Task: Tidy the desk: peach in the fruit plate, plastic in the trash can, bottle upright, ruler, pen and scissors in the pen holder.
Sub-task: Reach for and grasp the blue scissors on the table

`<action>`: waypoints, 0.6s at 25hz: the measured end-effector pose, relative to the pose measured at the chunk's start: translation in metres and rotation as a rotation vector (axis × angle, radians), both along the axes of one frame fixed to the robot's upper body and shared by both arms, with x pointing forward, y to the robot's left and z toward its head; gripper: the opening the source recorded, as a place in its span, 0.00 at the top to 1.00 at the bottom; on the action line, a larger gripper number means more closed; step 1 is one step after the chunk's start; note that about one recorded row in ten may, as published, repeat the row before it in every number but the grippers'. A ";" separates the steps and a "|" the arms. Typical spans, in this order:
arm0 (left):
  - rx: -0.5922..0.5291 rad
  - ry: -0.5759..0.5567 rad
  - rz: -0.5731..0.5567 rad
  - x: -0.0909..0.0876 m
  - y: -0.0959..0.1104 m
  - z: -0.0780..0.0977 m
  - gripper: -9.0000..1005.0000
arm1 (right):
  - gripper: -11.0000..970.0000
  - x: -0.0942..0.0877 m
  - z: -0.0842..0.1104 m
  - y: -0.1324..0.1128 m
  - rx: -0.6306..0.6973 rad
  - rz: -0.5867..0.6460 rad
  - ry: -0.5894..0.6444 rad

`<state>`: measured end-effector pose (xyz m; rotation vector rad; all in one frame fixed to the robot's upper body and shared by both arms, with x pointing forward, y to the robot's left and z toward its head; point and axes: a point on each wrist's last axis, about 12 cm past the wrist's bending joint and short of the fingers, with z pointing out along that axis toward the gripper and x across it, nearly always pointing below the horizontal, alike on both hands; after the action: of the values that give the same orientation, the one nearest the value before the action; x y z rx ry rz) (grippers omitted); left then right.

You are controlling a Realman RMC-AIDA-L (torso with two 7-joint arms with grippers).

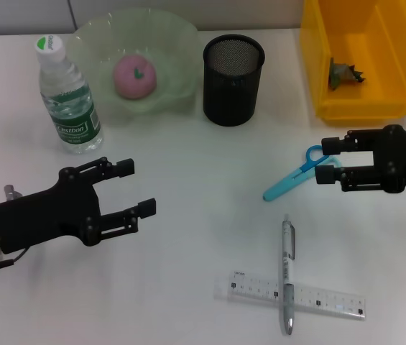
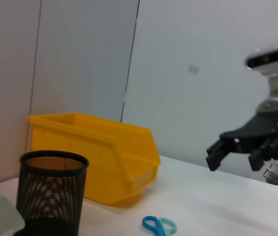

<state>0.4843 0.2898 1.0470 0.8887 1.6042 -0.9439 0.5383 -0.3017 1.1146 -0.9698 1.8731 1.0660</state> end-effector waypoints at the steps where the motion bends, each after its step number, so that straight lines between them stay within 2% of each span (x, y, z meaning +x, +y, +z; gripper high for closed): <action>1: 0.000 -0.001 -0.006 0.000 -0.002 -0.001 0.22 | 0.30 0.008 0.013 0.002 -0.040 0.010 0.040; 5: -0.001 0.000 -0.008 -0.001 -0.003 -0.001 0.22 | 0.30 0.020 0.029 0.006 -0.117 0.017 0.093; 8: -0.002 0.000 -0.009 -0.001 -0.003 -0.001 0.22 | 0.30 0.040 0.047 0.018 -0.251 0.022 0.190; 9: -0.002 0.000 -0.009 -0.001 -0.003 -0.001 0.22 | 0.30 0.040 0.047 0.018 -0.251 0.022 0.190; 11: -0.003 0.000 -0.011 -0.001 -0.004 -0.001 0.22 | 0.30 0.052 0.056 0.032 -0.359 0.043 0.235; 12: -0.003 0.000 -0.011 -0.001 -0.004 -0.001 0.22 | 0.30 0.052 0.056 0.032 -0.359 0.043 0.235; 13: -0.003 0.000 -0.012 -0.001 -0.004 -0.001 0.22 | 0.30 0.060 0.060 0.044 -0.440 0.045 0.264; 15: -0.004 0.000 -0.013 -0.001 -0.004 -0.001 0.22 | 0.30 0.064 0.062 0.049 -0.482 0.042 0.273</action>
<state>0.4830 0.2854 1.0457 0.8975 1.5978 -0.9559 0.6025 -0.2527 1.1766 -1.1796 2.4131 0.8135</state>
